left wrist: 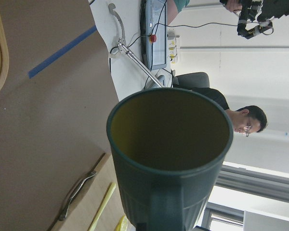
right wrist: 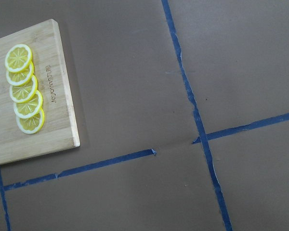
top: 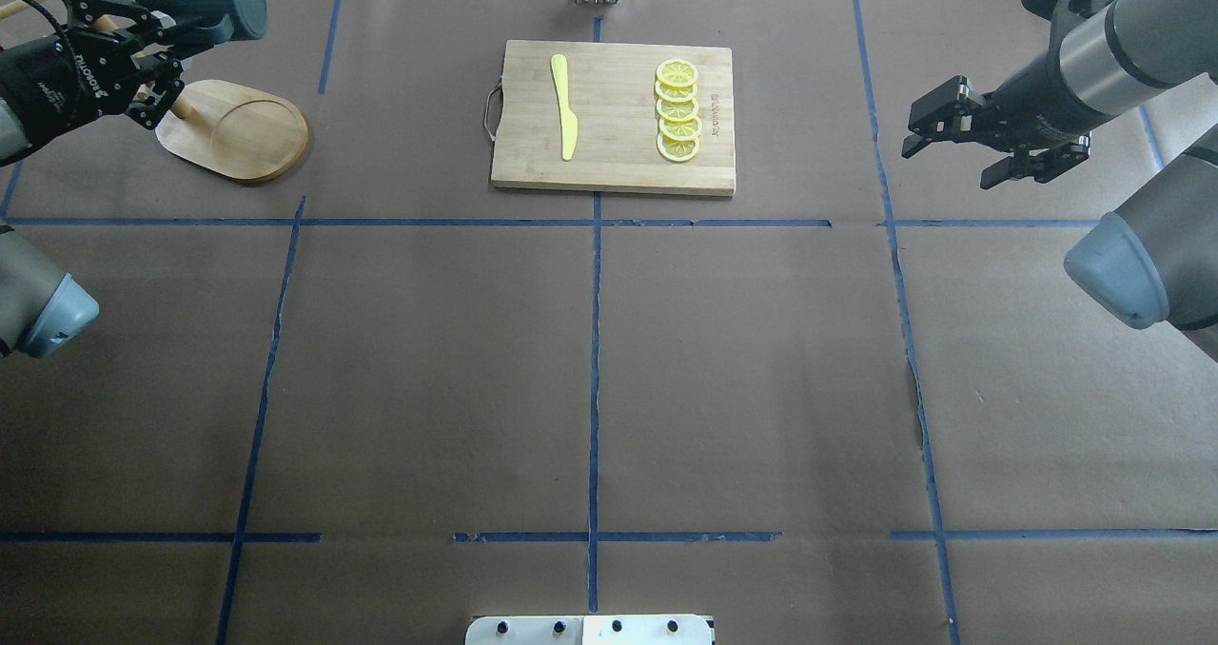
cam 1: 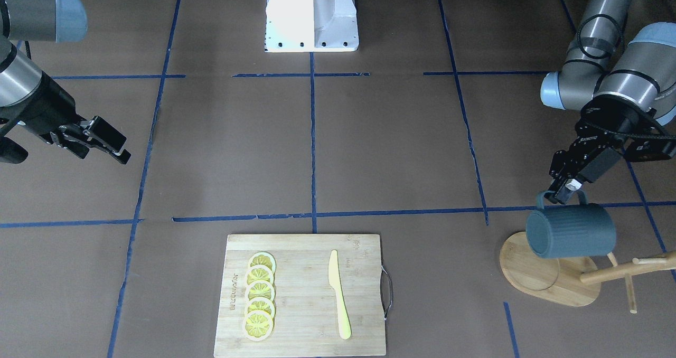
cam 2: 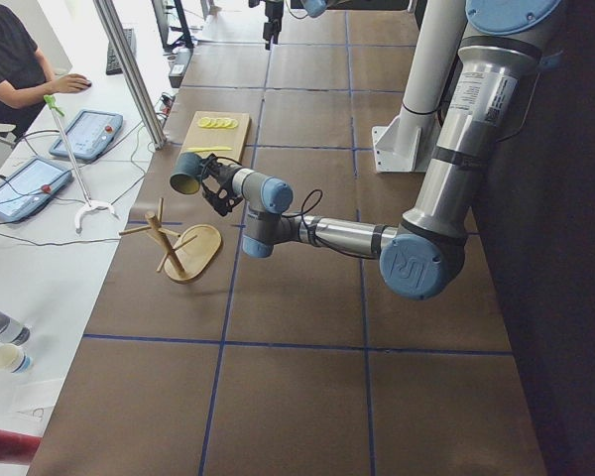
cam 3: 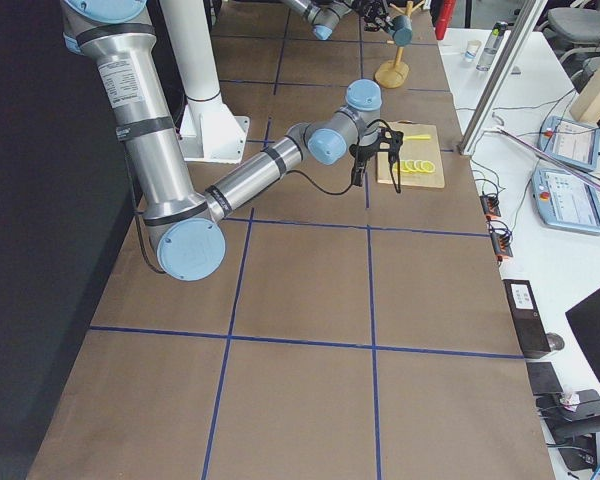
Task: Hang cup on storage rack
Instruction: 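Hook the mug handle onto a rack peg with the left gripper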
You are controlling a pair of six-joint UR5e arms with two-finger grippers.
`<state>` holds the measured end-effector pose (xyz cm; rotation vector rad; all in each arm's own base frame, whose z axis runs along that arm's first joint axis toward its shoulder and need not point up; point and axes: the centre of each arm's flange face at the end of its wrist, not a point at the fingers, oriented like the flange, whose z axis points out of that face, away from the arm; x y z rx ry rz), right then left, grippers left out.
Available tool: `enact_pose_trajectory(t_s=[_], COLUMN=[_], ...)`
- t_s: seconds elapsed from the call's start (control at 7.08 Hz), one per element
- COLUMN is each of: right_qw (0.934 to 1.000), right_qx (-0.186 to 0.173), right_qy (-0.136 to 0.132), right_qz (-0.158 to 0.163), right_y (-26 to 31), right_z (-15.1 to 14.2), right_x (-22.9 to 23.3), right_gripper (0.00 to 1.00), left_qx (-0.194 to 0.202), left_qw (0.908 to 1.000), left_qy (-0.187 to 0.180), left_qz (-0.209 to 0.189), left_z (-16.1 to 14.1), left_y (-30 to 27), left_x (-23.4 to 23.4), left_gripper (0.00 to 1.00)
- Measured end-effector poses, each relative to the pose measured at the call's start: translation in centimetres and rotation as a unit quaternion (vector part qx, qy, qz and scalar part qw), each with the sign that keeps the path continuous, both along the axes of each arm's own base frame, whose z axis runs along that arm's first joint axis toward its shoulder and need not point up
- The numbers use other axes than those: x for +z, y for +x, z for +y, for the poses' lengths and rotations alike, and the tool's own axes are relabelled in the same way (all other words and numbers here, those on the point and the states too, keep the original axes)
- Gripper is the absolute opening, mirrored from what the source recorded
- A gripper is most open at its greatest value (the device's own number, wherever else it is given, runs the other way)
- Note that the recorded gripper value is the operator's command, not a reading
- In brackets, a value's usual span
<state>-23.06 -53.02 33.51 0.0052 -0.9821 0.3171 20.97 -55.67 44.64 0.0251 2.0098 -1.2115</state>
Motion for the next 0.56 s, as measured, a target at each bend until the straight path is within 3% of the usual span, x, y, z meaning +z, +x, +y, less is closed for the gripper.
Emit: enact_pose_trajectory(t_s=[0.28, 0.56], right_qw=[1.0000, 1.0000], right_qx=[0.000, 0.000], right_qy=[0.002, 0.005], right_qz=[-0.001, -0.003], right_y=[0.1, 0.2], right_z=[0.2, 0.4], right_x=[-0.2, -0.5], right_gripper=[1.00, 1.00], left_qx=[-0.030, -0.041], left_qw=[0.9980, 0.9960], left_qy=[-0.015, -0.021], left_qz=[0.054, 0.077], left_z=[-0.9, -1.5], left_y=[-0.5, -0.5], left_x=[0.5, 0.9], left_gripper=[0.03, 0.03])
